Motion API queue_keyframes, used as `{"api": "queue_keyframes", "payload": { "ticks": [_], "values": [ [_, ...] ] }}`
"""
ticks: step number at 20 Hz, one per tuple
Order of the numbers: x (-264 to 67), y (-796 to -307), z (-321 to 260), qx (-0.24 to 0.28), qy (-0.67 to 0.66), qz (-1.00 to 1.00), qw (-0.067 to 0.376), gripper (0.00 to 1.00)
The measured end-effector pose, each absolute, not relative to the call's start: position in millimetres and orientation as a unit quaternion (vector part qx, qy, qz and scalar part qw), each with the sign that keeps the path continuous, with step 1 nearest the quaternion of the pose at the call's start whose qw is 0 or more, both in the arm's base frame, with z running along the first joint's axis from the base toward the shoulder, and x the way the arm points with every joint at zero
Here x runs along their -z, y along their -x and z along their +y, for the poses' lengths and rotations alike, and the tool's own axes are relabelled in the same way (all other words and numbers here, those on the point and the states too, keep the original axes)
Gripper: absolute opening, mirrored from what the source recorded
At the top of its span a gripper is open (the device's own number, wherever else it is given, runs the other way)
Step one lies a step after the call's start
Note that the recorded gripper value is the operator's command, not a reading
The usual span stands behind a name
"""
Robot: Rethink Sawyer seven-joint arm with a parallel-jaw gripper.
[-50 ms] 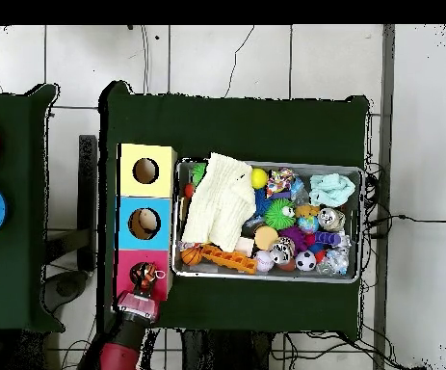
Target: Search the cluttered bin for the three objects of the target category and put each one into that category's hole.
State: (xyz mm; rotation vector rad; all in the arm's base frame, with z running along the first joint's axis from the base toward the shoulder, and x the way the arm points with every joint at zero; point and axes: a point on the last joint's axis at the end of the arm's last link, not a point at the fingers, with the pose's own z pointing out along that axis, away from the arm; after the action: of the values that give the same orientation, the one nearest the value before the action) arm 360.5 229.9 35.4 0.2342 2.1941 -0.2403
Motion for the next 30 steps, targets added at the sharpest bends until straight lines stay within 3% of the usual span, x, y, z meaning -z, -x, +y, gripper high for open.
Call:
{"api": "queue_keyframes", "payload": {
  "ticks": [9,10,30],
  "values": [
    [-28,-356,228,0.090,-0.082,0.870,0.477,0.00],
    [-27,-356,228,0.087,-0.085,0.869,0.480,1.00],
    [-25,-361,230,0.060,-0.100,0.859,0.498,1.00]
  ]
}}
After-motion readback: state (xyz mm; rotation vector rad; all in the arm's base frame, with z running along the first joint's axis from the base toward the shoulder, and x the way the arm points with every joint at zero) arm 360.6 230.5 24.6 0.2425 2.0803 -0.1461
